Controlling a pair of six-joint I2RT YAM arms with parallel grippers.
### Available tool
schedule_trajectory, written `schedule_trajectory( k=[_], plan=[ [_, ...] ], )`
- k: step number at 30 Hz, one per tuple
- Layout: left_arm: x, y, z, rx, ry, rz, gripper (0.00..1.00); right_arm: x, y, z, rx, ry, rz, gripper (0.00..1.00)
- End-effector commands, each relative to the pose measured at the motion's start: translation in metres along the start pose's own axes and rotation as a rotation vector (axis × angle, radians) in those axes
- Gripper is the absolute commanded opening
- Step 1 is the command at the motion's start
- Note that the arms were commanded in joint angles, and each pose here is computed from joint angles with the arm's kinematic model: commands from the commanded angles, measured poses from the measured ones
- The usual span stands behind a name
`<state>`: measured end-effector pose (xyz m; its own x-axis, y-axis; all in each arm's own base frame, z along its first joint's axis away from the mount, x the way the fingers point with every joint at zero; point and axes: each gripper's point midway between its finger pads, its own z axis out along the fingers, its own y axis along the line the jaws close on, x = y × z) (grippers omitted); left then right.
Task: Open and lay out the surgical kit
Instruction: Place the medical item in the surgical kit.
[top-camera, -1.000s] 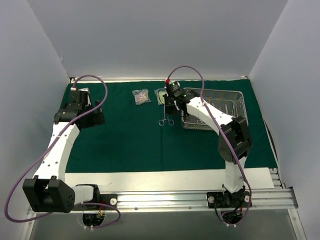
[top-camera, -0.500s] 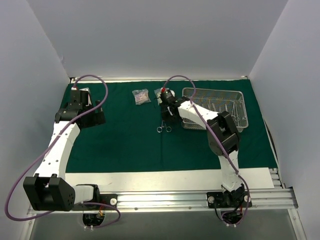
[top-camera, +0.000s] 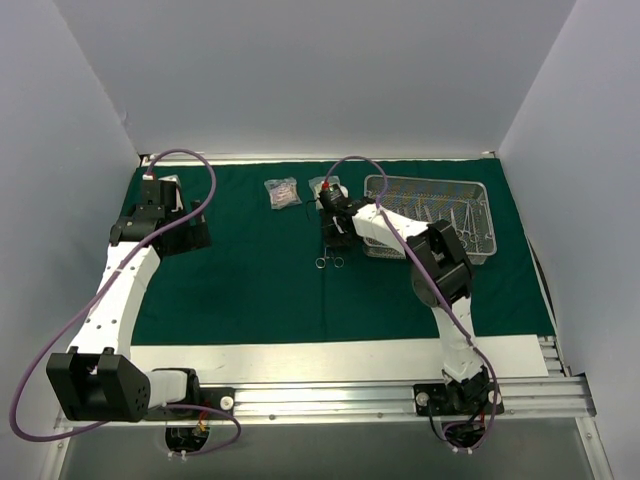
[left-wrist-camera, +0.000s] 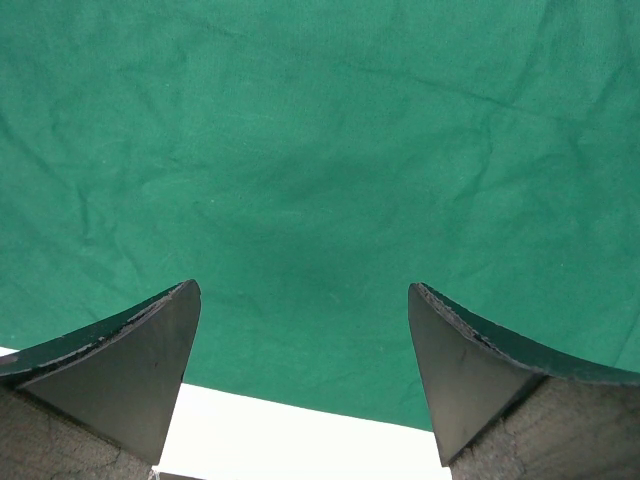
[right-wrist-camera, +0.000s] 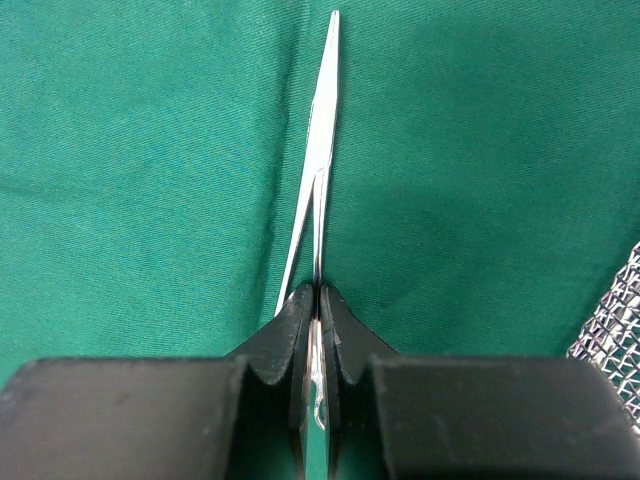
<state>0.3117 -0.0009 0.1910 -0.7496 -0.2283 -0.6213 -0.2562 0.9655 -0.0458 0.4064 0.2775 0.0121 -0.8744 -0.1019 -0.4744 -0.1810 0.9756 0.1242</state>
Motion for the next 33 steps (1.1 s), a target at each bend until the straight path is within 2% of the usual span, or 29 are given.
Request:
schedule_trajectory(
  k=[1, 10, 18, 24, 33],
  plan=[
    [-0.016, -0.003, -0.003, 0.013, -0.058, -0.012, 0.94, 0.008, -0.004, 0.005, 0.038, 0.025, 0.001, 0.00],
    [-0.013, -0.003, -0.001, 0.016, -0.049, -0.014, 0.94, 0.011, -0.003, 0.001, 0.035, 0.035, 0.019, 0.14],
    [-0.012, -0.004, 0.000, 0.017, -0.047, -0.014, 0.94, 0.001, -0.002, -0.008, 0.037, 0.007, 0.017, 0.15],
    [-0.013, -0.004, 0.000, 0.019, -0.045, -0.013, 0.94, -0.027, 0.004, -0.038, 0.026, -0.060, 0.024, 0.18],
    [-0.013, -0.007, 0.002, 0.027, -0.043, -0.021, 0.94, -0.085, 0.011, -0.109, -0.051, -0.214, 0.023, 0.21]
  ],
)
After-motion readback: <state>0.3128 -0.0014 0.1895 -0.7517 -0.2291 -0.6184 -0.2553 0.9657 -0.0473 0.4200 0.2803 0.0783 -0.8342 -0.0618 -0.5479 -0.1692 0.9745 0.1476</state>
